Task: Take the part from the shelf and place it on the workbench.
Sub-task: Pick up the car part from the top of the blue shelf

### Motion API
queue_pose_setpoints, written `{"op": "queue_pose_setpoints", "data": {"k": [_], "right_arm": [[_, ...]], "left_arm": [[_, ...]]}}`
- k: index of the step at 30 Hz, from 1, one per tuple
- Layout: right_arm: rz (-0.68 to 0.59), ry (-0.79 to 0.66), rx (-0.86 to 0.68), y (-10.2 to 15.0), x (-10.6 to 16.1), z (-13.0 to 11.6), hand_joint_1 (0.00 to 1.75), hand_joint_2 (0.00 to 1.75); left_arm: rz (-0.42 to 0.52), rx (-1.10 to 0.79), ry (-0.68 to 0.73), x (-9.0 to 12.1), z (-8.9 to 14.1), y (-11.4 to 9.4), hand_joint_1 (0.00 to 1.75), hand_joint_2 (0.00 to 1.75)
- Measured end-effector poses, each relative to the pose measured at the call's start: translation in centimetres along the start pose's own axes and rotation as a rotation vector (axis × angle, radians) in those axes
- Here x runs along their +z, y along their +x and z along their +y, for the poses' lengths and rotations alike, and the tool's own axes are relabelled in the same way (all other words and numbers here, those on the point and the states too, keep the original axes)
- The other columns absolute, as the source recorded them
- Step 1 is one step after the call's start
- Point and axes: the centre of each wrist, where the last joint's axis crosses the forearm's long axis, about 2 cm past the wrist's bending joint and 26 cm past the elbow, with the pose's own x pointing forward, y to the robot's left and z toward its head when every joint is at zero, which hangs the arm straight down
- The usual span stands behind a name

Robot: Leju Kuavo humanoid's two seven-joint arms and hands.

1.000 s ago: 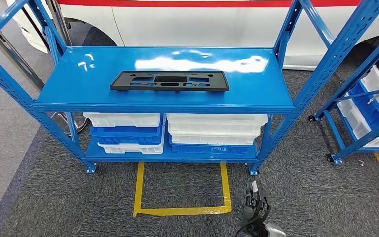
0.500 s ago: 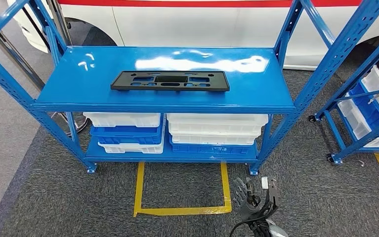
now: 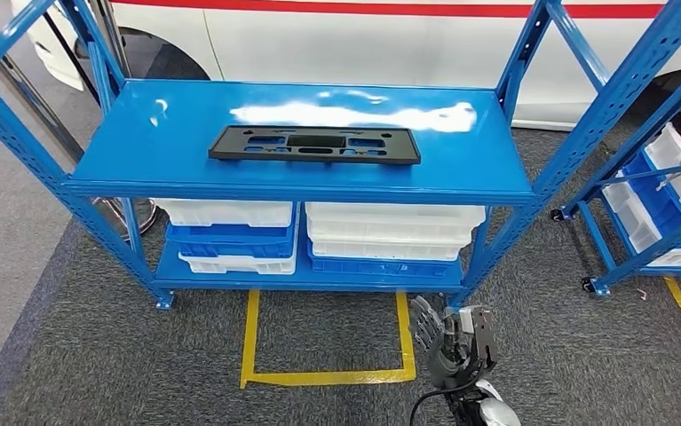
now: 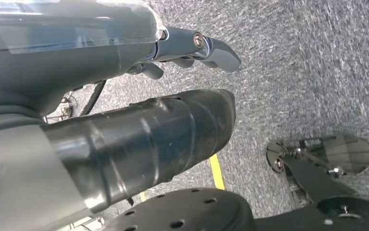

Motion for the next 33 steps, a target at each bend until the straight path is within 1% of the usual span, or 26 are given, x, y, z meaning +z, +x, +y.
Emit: {"op": "queue_pose_setpoints", "data": {"k": [8,15,21,24,28,33], "right_arm": [[-0.065,0.148,0.037,1.3,0.8,2.8,0.00,0.00],[-0.125,0.316,0.012,2.2,1.8,6.7,0.00,0.00],[-0.153,0.479,-0.036,2.6,3.5,10.0,0.00,0.00],[-0.176,0.569,-0.064,3.0,4.1,11.4,0.00,0.00],[-0.191,0.644,-0.078,3.5,4.6,12.3,0.00,0.00],[-0.191,0.677,-0.076,3.6,5.1,12.6,0.00,0.00]], "left_arm": [[0.001,0.021,0.001,0.1,-0.5,-0.4,0.00,0.00],[0.004,0.036,0.004,0.1,-0.7,-0.7,0.00,0.00],[0.011,0.038,0.003,0.1,-0.8,-1.0,0.00,0.00],[0.009,0.037,-0.004,0.1,-0.9,-0.9,0.00,0.00],[0.014,0.039,-0.007,0.1,-0.9,-0.8,0.00,0.00],[0.012,0.039,-0.009,0.1,-1.0,-0.7,0.00,0.00]]}}
